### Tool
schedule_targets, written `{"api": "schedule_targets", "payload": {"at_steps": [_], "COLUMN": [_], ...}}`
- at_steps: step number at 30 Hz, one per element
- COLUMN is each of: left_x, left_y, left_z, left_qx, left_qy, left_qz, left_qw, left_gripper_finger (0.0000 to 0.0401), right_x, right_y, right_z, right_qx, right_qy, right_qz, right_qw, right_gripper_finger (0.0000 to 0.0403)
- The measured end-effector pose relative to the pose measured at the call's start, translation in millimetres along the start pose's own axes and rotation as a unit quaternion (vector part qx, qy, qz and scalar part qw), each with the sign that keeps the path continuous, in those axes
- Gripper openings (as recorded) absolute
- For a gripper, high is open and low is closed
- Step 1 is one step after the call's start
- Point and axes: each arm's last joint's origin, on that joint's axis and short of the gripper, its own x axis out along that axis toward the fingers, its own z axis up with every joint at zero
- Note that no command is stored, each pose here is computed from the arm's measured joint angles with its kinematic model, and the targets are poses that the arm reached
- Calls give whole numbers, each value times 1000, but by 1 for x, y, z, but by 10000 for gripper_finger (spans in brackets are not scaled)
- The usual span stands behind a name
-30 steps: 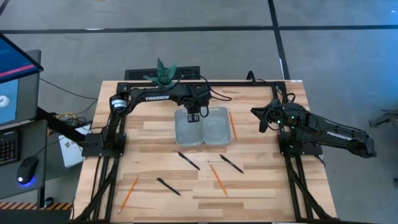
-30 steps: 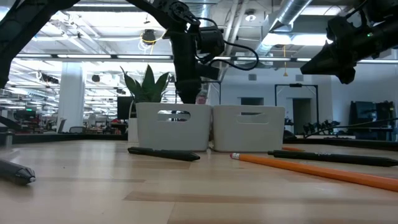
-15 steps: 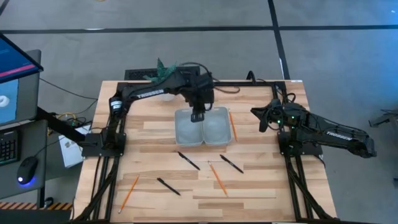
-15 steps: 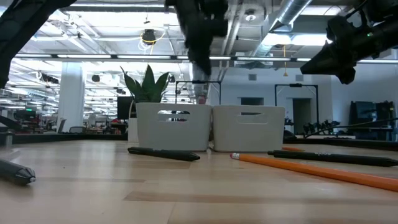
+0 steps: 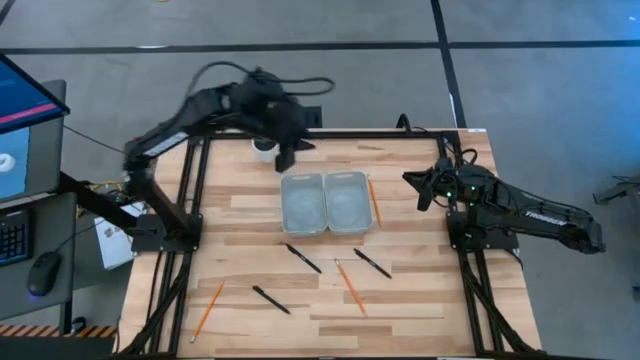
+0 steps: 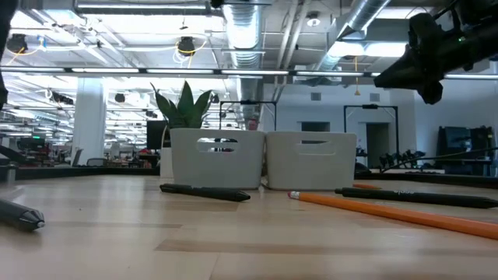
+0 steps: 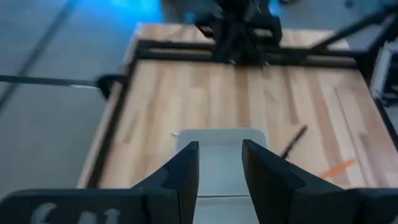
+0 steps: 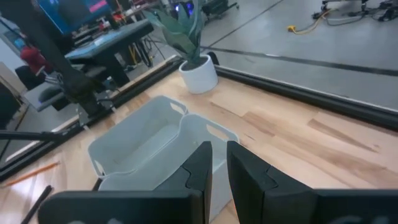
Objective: Sort pens & pencils
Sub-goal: Put the top right orange pencil into the right gray bin
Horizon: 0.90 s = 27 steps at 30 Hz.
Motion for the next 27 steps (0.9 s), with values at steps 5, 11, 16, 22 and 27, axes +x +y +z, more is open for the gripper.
{"api": "schedule_targets", "payload": {"at_steps": [5,11,16,22,27], "left_x": [-48,-77,-73,-58,-43], "left_y": [-10,-25,-34,-38,-39], "left_z": [-9,-42,-82,-126,-158], "left_qx": [-12,-28,-47,-61,-71], "left_qy": [-73,-144,-190,-241,-246], "left_qz": [60,92,105,103,101], "left_qw": [995,985,975,963,961], "left_gripper_finger": [115,115,115,115,115], "right_x": [0,0,0,0,0], "right_y": [0,0,0,1,1], "right_z": [0,1,1,1,1], "right_qx": [0,0,0,1,9], "right_qy": [-2,-3,-5,-2,1], "right_qz": [1,1,2,10,16], "right_qw": [1000,1000,1000,1000,1000], "right_gripper_finger": [71,71,71,71,71]}}
